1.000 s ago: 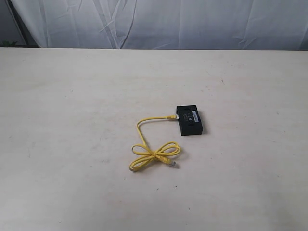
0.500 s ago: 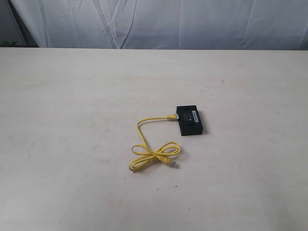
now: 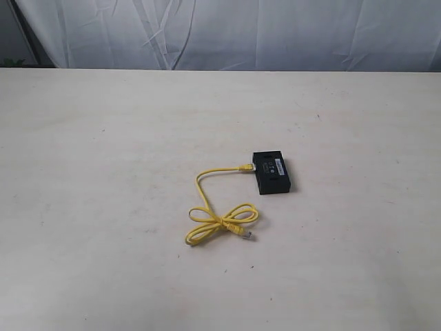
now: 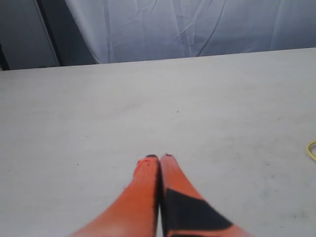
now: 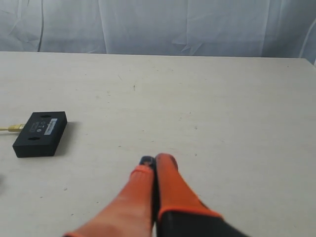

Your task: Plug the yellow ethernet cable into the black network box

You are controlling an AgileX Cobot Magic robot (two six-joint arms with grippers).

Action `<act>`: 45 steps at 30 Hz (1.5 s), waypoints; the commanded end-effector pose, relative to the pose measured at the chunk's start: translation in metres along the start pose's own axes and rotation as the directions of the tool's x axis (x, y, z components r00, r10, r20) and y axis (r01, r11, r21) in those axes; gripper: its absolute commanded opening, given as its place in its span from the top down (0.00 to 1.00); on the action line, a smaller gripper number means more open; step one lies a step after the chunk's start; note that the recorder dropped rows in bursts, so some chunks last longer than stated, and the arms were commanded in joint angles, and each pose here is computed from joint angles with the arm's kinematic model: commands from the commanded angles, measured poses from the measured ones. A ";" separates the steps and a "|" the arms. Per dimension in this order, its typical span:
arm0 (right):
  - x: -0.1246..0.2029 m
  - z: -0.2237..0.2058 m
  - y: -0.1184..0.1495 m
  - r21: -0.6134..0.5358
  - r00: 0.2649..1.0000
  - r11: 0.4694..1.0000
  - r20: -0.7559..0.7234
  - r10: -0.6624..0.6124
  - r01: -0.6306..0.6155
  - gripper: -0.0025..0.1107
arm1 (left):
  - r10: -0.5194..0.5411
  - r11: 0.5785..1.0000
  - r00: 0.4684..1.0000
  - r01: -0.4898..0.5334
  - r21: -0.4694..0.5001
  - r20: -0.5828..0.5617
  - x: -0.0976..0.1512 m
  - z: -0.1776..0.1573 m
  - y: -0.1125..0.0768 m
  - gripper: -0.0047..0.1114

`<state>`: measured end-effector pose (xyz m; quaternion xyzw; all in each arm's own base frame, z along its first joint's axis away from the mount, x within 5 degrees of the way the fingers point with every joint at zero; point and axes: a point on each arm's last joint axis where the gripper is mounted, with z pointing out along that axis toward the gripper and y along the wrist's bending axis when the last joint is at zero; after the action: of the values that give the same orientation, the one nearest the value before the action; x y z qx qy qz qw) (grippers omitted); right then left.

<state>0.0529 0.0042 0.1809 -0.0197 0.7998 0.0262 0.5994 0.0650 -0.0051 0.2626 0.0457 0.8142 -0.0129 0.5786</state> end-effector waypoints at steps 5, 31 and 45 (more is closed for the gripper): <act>0.000 0.000 0.000 0.007 1.000 1.000 0.016 -0.001 0.001 0.98 | -0.007 1.000 0.993 0.008 -0.013 0.117 0.038 0.002 -0.001 0.96; 0.000 0.000 0.000 0.007 1.000 1.000 0.016 -0.001 0.001 0.98 | -0.018 1.000 0.984 0.021 -0.010 0.179 0.071 0.014 -0.002 0.96; 0.000 0.000 0.000 0.007 1.000 1.000 0.016 -0.001 0.001 0.98 | -0.046 0.999 0.983 0.048 -0.006 0.179 0.071 0.014 -0.002 0.96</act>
<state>0.0529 0.0042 0.1807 -0.0197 0.8000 0.0262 0.5992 0.0553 -0.0039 0.1911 0.0301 0.7638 -0.0197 0.6445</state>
